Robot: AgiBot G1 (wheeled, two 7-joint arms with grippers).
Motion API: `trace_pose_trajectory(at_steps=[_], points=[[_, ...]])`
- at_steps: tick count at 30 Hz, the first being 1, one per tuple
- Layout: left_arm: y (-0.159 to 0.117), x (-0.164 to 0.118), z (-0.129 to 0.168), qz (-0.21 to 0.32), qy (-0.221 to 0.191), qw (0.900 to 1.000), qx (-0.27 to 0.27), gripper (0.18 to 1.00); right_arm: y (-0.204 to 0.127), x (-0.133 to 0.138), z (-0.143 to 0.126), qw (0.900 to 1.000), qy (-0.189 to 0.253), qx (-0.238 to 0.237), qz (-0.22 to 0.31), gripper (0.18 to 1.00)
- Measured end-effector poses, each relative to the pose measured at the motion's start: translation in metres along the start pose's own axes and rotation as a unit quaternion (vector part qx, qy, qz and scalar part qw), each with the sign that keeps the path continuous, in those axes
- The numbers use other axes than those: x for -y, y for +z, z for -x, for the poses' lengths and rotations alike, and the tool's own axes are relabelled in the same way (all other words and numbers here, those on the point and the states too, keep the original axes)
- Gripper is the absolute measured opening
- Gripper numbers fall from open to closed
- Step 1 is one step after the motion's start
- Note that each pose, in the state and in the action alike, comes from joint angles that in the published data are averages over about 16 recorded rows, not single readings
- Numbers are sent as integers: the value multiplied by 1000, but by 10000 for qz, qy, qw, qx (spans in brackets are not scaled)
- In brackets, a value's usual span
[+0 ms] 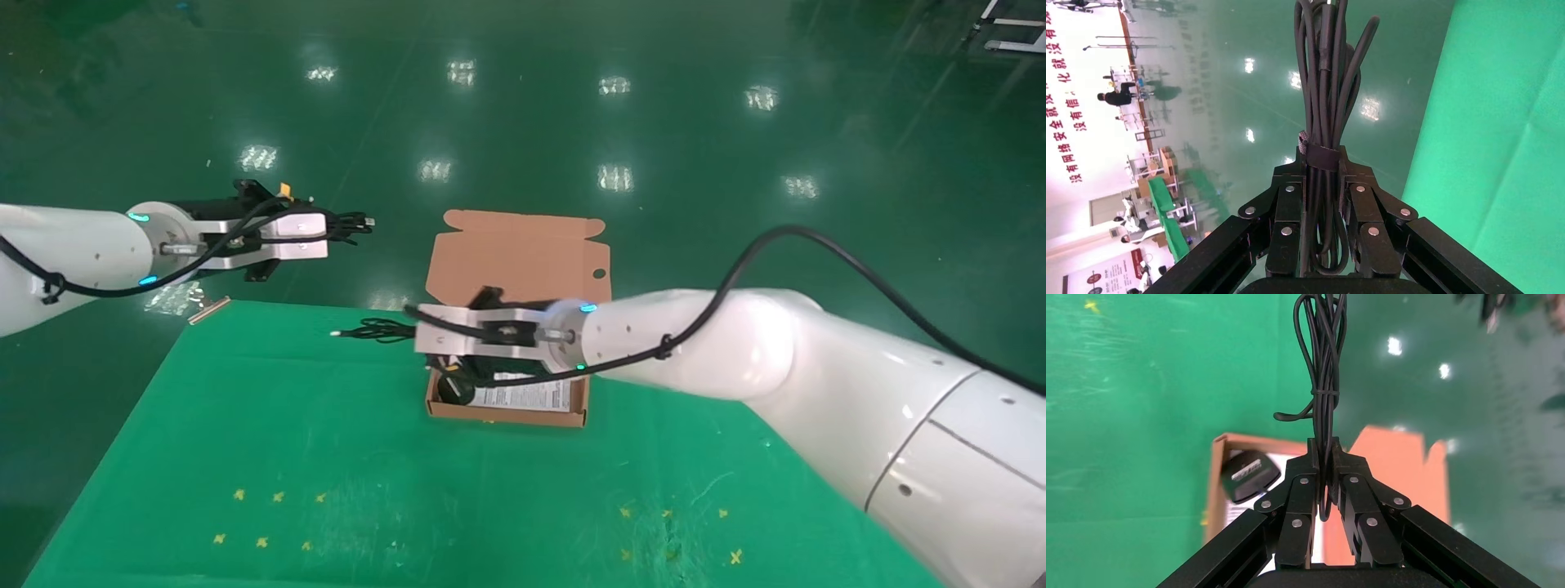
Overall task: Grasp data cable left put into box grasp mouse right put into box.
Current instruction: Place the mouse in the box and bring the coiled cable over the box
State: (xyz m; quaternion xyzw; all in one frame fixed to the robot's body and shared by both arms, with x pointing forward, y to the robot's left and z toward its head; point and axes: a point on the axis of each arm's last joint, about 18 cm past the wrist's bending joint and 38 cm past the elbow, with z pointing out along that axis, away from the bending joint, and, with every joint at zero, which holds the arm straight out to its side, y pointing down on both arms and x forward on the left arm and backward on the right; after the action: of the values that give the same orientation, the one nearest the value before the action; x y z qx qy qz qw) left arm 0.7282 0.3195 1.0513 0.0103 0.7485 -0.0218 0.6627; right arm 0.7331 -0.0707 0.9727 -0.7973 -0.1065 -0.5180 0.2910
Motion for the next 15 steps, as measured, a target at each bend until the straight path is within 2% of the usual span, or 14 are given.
trace_pose_trajectory(at_steps=[8,15], points=[[0,0,0,0,0,10000,0,268,4,-32,9,9953,923,-2,302,208],[0,0,0,0,-1,10000,0,268,3,-55,9,9900,1261,-76,635,208]])
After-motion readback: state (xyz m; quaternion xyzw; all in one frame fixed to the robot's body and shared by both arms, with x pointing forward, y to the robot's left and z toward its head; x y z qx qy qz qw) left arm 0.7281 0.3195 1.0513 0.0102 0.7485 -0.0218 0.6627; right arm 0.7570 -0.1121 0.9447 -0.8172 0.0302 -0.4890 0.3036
